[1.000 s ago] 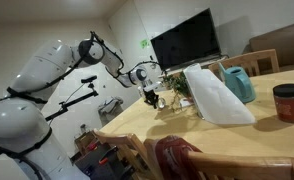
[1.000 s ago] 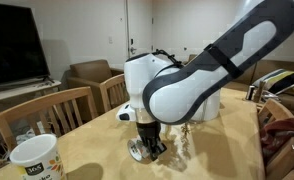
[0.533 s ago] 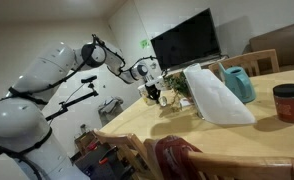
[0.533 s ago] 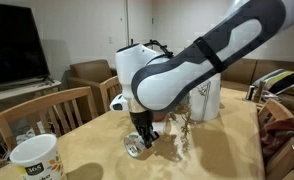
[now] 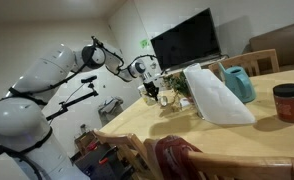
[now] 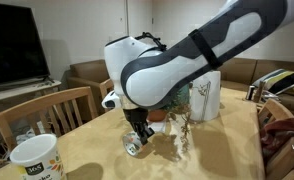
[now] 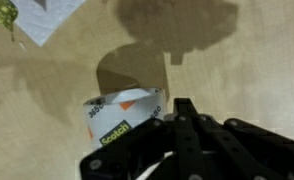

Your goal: Push the tape on the table

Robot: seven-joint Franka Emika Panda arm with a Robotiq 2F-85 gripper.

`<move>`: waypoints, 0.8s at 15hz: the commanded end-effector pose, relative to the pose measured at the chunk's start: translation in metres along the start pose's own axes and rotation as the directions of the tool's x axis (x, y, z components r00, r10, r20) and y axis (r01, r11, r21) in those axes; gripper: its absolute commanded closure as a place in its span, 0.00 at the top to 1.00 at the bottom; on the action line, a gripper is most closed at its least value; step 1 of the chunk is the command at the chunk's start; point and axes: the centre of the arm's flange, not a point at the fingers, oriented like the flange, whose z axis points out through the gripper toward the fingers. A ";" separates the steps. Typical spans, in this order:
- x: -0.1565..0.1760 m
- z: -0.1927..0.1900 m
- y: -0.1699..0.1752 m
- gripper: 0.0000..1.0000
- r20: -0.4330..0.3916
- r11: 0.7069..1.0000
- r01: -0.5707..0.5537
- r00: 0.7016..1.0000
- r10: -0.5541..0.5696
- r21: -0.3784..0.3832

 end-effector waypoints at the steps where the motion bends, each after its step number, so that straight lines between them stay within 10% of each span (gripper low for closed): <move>1: 0.000 -0.006 0.004 0.00 0.036 0.999 -0.023 0.999 0.022 0.024; 12: 0.002 0.018 -0.008 0.00 0.042 0.974 0.001 0.999 -0.011 0.225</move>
